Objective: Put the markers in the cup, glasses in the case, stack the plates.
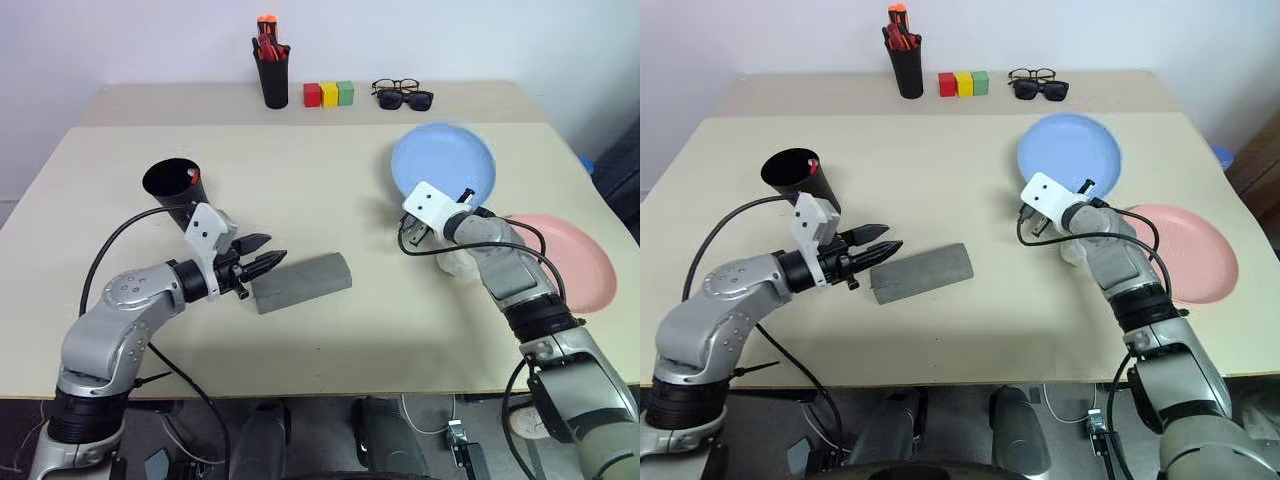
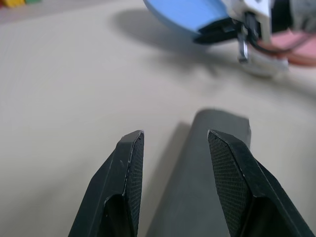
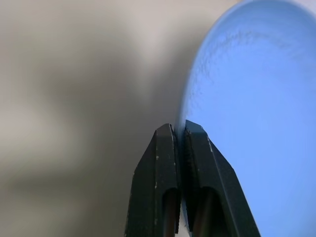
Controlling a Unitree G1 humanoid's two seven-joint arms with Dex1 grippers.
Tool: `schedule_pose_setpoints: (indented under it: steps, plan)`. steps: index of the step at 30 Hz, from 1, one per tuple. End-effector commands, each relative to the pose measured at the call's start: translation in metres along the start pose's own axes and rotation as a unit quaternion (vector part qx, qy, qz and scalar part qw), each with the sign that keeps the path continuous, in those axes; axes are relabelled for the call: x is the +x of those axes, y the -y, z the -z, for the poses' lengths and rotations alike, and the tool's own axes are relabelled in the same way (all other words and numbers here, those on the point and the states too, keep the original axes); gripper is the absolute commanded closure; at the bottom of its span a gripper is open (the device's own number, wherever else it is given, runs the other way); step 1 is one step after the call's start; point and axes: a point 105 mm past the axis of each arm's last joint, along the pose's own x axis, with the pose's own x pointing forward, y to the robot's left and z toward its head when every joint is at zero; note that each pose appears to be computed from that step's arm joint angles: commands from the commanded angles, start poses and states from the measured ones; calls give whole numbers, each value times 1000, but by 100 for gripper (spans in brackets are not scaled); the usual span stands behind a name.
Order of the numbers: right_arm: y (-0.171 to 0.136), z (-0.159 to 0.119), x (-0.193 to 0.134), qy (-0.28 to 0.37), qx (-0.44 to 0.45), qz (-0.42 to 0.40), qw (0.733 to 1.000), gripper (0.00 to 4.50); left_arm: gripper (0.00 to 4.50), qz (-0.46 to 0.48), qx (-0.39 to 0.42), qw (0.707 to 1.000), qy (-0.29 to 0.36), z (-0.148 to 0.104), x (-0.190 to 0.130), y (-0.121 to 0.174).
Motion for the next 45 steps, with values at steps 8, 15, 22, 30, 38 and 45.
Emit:
schedule_pose_setpoints:
  steps: [8, 15, 22, 30, 38, 45]
  plan:
    - [28, 32, -131, -104, 36, 24, 994, 444, 245, 90, 58, 994, 10, 2, 27, 12]
    - [0, 32, -130, -102, 72, -9, 992, 198, 245, 104, 72, 992, 17, 0, 41, 11]
    - [-39, 29, -103, -77, 93, -70, 990, 102, 245, 82, 77, 994, 16, 1, 31, 6]
    - [-37, 47, -83, -102, 95, -39, 990, 188, 245, 59, 76, 995, 9, 5, 20, 5]
    - [-10, 39, -91, -89, 67, 14, 994, 447, 245, 58, 70, 996, 9, 8, 23, 4]
    - [46, 72, -126, -205, 19, 106, 973, 419, 245, 38, 69, 997, -1, 15, 17, -6]
